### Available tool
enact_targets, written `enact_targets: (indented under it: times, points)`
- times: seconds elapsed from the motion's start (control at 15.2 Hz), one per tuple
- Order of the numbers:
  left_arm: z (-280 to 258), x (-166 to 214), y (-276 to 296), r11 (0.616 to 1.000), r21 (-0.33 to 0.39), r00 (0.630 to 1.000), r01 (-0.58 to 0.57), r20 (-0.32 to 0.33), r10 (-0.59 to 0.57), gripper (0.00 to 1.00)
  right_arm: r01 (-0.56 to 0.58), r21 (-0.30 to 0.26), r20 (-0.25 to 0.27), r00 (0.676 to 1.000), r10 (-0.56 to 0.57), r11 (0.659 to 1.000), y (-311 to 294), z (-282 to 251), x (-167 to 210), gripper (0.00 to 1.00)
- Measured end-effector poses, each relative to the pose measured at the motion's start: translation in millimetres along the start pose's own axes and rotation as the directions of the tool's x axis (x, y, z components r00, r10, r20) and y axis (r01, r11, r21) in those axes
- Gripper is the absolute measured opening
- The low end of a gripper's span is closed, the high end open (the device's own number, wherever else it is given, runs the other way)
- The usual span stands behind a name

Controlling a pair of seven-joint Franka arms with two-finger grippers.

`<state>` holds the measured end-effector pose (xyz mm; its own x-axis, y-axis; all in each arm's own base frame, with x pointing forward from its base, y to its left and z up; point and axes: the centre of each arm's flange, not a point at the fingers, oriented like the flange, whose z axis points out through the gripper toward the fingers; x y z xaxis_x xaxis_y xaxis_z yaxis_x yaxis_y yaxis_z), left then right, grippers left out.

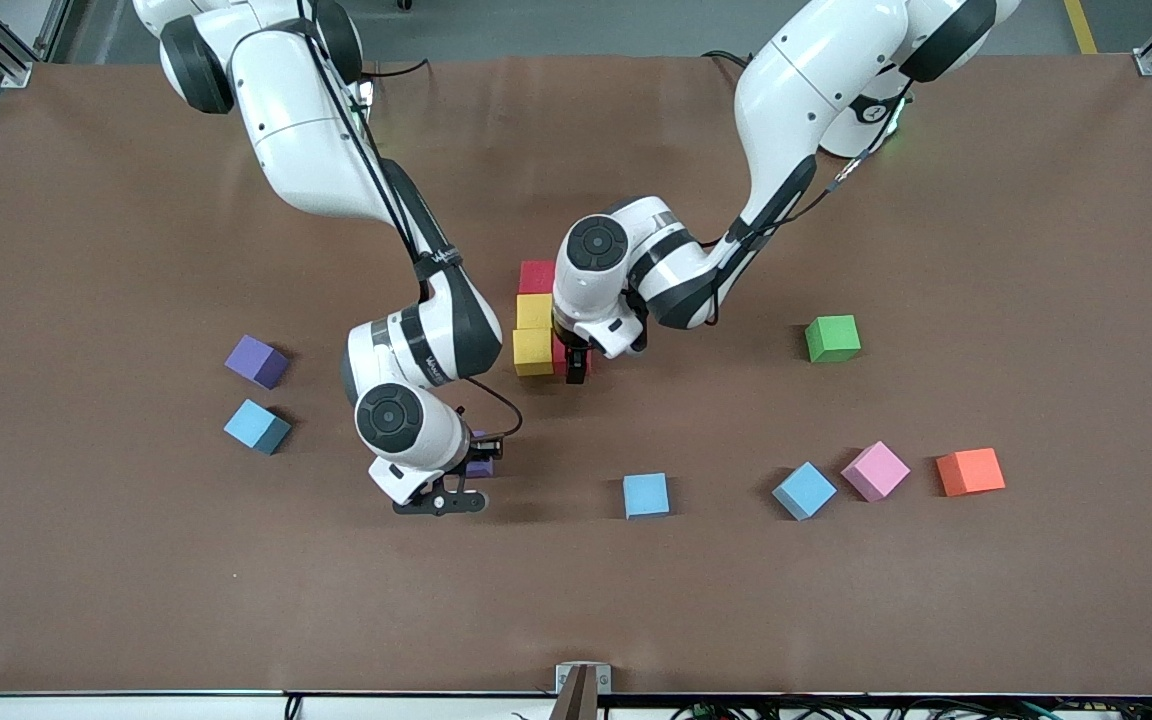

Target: Arrange 11 blocks into digit 3

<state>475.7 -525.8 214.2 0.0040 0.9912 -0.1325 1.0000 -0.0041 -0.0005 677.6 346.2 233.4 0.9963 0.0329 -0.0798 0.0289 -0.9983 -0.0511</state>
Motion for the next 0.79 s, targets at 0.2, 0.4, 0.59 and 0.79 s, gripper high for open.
enact_targets:
  times: [0.2,0.4,0.59,0.79]
  points:
    - [-18,-5,6,1.0,-0.024,1.0,0.0,0.015,0.0,1.0,-0.001,0.001,0.001,1.0,0.001,1.0,-7,1,-3,0.56]
    - [-62,-10,10,0.999,-0.052,1.0,-0.004,0.002,0.004,1.0,-0.017,0.008,-0.011,1.0,0.017,1.0,-21,1,-8,0.56]
    - [-120,-5,14,0.995,-0.078,0.998,-0.057,-0.04,0.054,1.0,-0.04,0.02,-0.041,0.998,0.041,0.999,-55,5,-23,0.56]
    - [-164,24,34,0.987,-0.085,0.988,-0.137,-0.088,0.129,1.0,-0.044,0.015,-0.05,0.998,0.045,0.999,-79,24,-42,0.56]
